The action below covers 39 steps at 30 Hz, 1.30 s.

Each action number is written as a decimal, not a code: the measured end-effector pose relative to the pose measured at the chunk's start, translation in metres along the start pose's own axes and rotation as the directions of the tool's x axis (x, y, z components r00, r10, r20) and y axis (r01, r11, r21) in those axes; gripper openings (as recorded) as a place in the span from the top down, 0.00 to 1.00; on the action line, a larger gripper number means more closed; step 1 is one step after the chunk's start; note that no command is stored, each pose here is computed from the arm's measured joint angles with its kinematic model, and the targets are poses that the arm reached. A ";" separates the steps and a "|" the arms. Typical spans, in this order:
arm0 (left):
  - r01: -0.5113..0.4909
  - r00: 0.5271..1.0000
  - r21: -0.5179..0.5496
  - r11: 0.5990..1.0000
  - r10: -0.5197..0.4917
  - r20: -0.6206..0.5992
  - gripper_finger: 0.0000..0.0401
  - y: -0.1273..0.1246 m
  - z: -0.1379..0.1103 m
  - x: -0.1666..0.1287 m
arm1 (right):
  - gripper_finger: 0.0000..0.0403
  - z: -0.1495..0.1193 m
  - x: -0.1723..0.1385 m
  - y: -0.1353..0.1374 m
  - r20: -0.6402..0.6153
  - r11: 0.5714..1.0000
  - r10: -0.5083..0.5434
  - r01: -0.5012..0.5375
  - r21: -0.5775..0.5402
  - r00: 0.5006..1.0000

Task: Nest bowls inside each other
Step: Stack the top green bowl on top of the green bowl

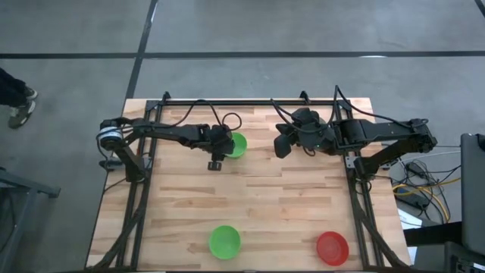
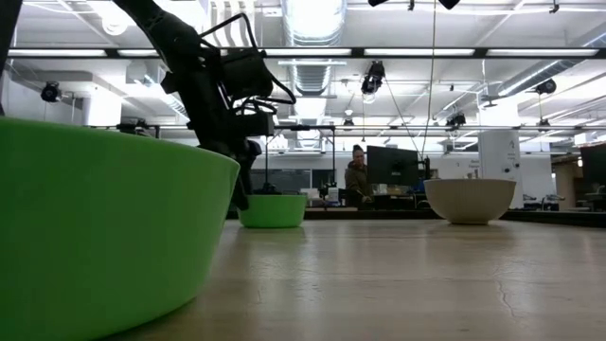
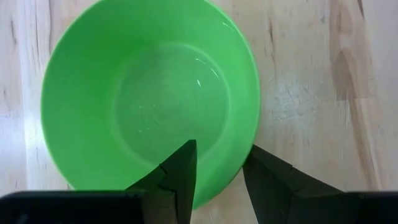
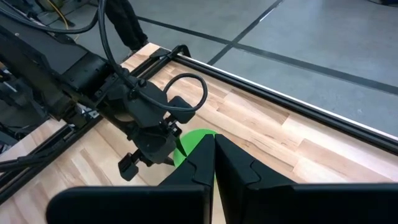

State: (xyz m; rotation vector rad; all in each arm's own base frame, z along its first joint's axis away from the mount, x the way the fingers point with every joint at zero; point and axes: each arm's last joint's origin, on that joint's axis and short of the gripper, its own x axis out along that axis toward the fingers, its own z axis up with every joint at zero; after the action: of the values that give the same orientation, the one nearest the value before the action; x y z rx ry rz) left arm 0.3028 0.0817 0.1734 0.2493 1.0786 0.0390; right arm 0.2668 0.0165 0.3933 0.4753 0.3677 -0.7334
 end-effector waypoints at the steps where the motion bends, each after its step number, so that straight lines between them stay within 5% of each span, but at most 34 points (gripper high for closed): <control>1: 0.000 1.000 0.000 1.000 0.000 0.000 0.67 0.000 0.000 0.000 | 0.98 0.000 0.000 0.000 0.000 1.000 0.000 0.000 0.000 1.000; 17: 0.007 1.000 0.002 1.000 -0.007 -0.014 0.98 0.000 -0.002 0.000 | 0.98 0.000 0.000 0.000 -0.001 1.000 0.001 -0.001 0.000 1.000; 29: 0.010 1.000 0.028 1.000 -0.010 -0.008 0.98 0.001 0.002 -0.005 | 0.98 0.000 0.000 0.000 -0.003 1.000 0.002 -0.002 0.018 1.000; 39: -0.004 0.999 0.213 0.977 -0.004 0.035 0.98 0.004 0.024 -0.031 | 0.98 -0.011 0.001 -0.012 -0.091 0.990 -0.099 0.107 0.091 0.991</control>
State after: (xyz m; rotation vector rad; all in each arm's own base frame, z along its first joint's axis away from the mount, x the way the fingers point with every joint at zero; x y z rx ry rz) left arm 0.3095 0.0765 0.2124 0.4418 1.0477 -0.0813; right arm 0.2571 0.0145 0.3800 0.5829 0.4420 -0.8353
